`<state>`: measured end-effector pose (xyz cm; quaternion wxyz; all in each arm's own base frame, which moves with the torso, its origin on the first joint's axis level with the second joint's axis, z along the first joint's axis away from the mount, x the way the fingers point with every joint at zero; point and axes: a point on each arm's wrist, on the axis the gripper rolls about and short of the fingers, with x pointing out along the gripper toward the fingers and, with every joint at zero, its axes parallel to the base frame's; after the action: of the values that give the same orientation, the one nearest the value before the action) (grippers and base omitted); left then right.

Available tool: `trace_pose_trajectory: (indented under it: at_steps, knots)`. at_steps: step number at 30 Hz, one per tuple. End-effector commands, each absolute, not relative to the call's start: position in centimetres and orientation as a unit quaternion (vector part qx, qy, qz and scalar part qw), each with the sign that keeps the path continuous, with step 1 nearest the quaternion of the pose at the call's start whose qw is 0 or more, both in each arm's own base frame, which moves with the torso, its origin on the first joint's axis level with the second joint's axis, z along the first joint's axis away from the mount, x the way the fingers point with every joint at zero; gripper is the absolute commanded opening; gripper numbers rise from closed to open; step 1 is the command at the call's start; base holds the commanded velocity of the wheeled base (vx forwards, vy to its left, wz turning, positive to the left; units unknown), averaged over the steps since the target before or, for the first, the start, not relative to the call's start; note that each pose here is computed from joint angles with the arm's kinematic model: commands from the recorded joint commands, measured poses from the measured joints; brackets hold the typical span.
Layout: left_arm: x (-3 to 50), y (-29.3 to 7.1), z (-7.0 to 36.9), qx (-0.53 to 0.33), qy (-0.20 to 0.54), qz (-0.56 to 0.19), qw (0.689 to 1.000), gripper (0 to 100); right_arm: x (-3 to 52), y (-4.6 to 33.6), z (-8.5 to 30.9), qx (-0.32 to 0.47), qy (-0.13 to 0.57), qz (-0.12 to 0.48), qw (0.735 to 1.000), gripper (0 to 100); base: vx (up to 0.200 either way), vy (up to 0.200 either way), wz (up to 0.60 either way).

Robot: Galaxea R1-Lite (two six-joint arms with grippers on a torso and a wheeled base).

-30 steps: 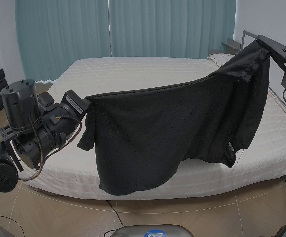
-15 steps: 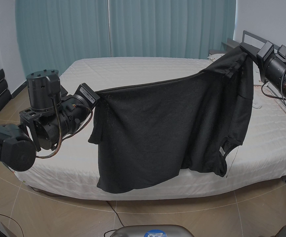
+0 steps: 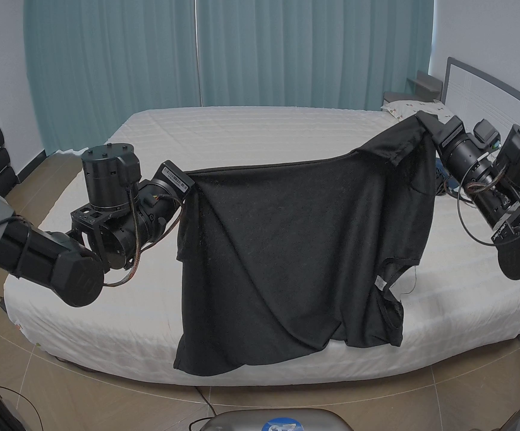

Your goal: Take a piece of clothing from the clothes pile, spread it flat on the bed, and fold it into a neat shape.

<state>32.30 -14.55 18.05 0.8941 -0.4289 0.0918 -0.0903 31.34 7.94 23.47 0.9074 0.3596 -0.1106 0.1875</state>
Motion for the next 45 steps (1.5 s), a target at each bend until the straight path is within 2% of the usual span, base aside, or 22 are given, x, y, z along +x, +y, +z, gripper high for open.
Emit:
trace_pose_trajectory:
  at_steps: [1,8,15,19,27,39,40,41,45]
  knots:
    - [33.7,-14.7,15.9,-0.423,0.109,-0.075,0.897,0,33.0,8.2,20.4,0.358,-0.071,0.17,0.915,0,0.2,0.0,0.0]
    - [34.6,-14.9,14.4,-0.424,0.122,-0.068,0.895,0,33.5,8.4,20.1,0.358,-0.076,0.171,0.915,0,0.2,0.0,0.0]
    - [36.3,-15.2,13.0,-0.445,0.083,-0.081,0.888,0,34.4,8.7,19.4,0.359,-0.086,0.175,0.913,0,0.2,0.0,0.0]
    - [36.8,-15.4,12.8,-0.457,0.071,-0.085,0.882,0,35.6,8.9,17.4,0.358,-0.068,0.162,0.917,0,0.2,0.0,0.0]
    - [38.0,-15.8,9.2,-0.448,0.103,-0.068,0.885,0,38.1,9.8,12.5,0.358,-0.069,0.15,0.919,0,0.0,0.0,0.0]
    - [40.4,-16.1,4.1,-0.457,0.135,-0.036,0.879,0,39.8,11.0,6.1,0.352,-0.004,0.132,0.927,0,0.0,0.0,0.0]
    - [40.9,-16.0,3.3,-0.456,0.137,-0.032,0.879,0,40.0,11.0,5.3,0.351,0.002,0.13,0.927,100,0.0,0.0,0.0]
    - [41.1,-16.1,2.9,-0.455,0.138,-0.031,0.879,100,40.2,11.0,4.8,0.349,0.007,0.128,0.928,100,0.0,0.0,0.0]
    - [42.0,-15.8,1.4,-0.453,0.141,-0.021,0.88,100,40.7,10.9,2.8,0.346,0.024,0.119,0.93,100,0.0,0.0,0.0]
